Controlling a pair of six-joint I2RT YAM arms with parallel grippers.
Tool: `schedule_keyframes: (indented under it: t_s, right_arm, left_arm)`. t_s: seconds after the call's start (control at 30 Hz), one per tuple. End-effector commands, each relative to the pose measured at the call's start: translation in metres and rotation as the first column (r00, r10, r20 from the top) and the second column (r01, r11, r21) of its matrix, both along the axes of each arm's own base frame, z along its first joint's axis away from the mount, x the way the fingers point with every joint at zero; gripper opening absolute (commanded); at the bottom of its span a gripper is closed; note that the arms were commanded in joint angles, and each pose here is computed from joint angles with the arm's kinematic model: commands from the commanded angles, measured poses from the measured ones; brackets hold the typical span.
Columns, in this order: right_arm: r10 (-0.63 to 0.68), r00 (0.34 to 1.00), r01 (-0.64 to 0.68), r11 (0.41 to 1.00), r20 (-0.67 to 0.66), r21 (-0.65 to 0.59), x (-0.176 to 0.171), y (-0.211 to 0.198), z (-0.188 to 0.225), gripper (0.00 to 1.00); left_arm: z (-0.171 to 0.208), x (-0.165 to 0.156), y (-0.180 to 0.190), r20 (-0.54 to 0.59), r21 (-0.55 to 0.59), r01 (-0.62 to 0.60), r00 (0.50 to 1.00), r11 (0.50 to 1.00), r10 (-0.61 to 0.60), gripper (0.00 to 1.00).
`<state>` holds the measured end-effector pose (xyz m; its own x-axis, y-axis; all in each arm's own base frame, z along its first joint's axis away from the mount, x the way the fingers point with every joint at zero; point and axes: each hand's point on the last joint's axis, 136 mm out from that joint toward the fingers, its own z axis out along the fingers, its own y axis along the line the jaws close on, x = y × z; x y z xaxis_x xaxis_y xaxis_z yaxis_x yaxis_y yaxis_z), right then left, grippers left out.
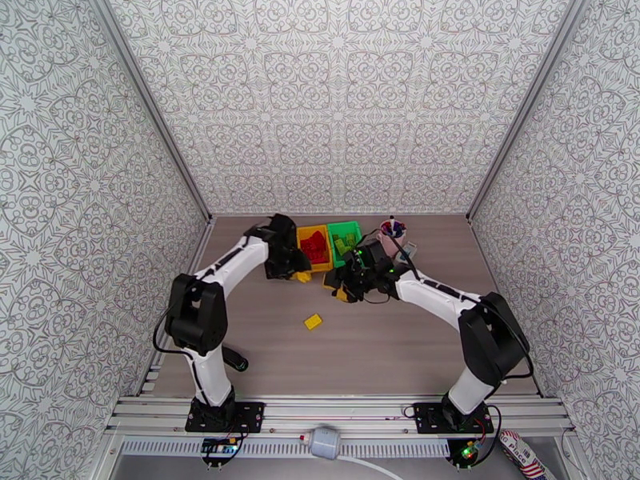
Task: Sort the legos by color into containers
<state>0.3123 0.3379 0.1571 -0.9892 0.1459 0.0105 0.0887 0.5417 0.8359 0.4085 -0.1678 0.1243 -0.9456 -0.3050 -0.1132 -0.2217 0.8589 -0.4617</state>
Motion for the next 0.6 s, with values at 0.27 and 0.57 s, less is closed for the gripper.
schedule_keyframes:
  t_s: [0.27,0.57]
  right_arm:
    - [0.014,1.000,-0.015,0.999,-0.021,-0.047,0.004,0.002,-0.005,0.57]
    - [-0.005,1.000,0.003,0.987,-0.012,-0.162,-0.009,-0.021,-0.012,0.57]
  left_arm:
    - [0.035,0.094,0.075,0.105,0.048,-0.073,0.992,0.996,0.067,0.56]
    - [0.067,0.094,0.067,0.188,0.108,-0.040,0.982,0.993,0.019,0.77]
